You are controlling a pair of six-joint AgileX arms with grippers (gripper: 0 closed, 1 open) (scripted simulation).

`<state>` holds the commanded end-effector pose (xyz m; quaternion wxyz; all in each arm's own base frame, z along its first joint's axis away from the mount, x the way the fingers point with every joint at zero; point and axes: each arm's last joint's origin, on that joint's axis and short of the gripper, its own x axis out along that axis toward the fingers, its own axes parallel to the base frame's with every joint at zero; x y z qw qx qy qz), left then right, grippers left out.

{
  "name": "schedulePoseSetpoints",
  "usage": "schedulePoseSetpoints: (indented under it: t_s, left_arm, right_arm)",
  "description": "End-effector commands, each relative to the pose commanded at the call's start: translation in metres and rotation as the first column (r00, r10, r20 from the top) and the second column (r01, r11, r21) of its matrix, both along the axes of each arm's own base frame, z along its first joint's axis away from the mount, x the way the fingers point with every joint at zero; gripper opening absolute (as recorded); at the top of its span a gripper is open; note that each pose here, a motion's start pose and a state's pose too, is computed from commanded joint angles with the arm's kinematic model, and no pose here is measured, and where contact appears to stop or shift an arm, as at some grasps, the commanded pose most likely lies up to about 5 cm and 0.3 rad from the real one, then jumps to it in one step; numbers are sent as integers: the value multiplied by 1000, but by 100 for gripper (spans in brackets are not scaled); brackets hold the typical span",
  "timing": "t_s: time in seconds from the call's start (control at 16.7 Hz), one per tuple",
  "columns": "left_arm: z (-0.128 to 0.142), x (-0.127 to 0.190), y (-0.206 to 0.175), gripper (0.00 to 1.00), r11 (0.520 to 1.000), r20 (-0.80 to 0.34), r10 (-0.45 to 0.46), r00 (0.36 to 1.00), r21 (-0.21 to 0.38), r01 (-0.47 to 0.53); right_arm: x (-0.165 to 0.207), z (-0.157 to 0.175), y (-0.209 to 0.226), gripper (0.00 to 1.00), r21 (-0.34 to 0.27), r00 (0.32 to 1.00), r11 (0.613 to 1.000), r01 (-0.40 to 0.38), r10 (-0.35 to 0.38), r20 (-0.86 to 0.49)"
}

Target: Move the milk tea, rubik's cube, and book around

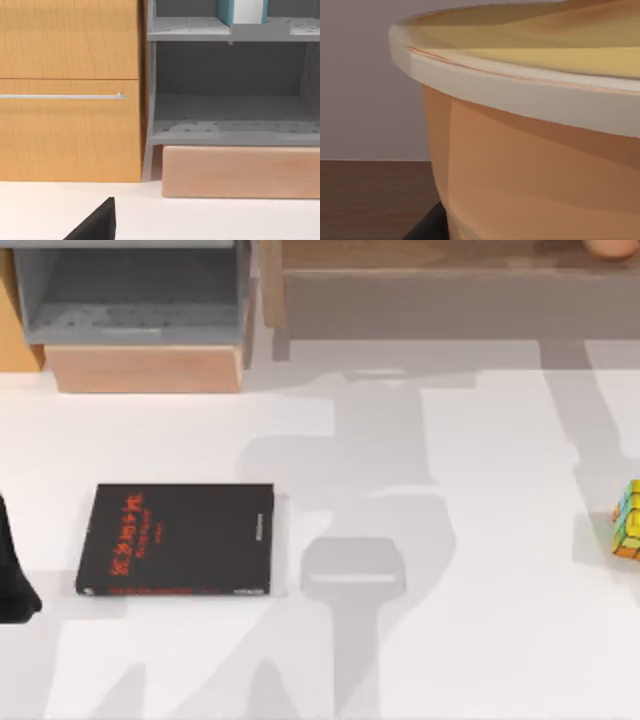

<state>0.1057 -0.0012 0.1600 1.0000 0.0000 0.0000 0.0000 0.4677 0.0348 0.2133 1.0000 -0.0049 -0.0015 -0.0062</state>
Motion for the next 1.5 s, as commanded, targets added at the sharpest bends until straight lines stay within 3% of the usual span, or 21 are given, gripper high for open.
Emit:
schedulePoseSetpoints:
  t_s: [0.54,1.14,1.5]
  left_arm:
    - [0,0,0,100,1000,0,0,1000,0,0]
    - [0,0,0,100,1000,0,0,1000,0,0]
    - [0,0,0,100,1000,0,0,1000,0,0]
  right_arm:
    - [-73,8,0,0,0,1000,1000,1,-1,-6]
    - [-90,10,-16,0,-8,998,1000,-28,29,59]
    - [-116,-40,-69,0,-32,998,999,-38,39,46]
